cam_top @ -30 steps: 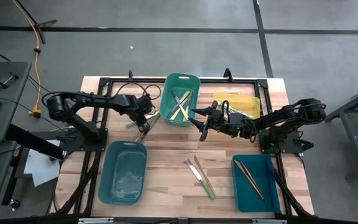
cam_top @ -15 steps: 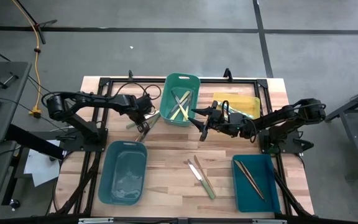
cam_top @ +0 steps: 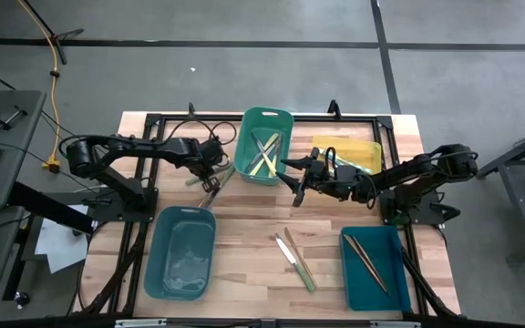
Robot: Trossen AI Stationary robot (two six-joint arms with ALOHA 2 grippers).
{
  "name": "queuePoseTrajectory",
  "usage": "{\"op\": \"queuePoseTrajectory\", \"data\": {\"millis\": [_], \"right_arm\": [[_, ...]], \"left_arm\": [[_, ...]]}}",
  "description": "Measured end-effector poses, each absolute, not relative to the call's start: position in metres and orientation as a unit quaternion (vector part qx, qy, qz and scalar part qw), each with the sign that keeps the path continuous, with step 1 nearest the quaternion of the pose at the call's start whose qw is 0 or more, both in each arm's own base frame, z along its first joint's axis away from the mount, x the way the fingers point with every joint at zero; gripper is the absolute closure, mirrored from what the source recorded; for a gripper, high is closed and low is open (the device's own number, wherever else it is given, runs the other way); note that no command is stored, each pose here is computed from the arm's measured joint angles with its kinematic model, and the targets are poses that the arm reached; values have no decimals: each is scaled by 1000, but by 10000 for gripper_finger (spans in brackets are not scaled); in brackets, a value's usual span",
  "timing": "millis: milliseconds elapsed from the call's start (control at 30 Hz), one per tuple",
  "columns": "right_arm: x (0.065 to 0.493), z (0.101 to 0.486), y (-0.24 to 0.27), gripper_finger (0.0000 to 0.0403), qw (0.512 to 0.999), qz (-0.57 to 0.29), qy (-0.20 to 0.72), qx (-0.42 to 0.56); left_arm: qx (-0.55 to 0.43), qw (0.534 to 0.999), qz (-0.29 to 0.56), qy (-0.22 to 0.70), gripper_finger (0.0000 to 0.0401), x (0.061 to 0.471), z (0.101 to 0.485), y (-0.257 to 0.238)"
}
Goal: Sort silverware by color (type)
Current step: Put the green knife into the left blue bin
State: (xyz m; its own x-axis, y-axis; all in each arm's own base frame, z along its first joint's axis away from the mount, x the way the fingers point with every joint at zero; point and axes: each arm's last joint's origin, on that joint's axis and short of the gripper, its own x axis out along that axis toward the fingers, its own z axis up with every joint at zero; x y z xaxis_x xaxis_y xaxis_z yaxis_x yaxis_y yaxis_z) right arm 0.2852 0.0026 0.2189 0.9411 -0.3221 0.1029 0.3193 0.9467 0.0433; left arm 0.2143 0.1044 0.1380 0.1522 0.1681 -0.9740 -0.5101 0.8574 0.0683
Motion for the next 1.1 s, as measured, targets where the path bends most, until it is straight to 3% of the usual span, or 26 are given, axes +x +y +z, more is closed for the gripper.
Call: {"op": "queuePoseTrajectory", "data": {"millis": [367, 1100], "right_arm": [[285, 217, 3, 208, 985, -163, -47, 11], [286, 216, 3, 208, 986, -163, -40, 9]], "left_arm": [[-138, 749, 220, 609, 389, 215, 138, 104], [-99, 770, 129, 618, 263, 228, 161, 110]]}}
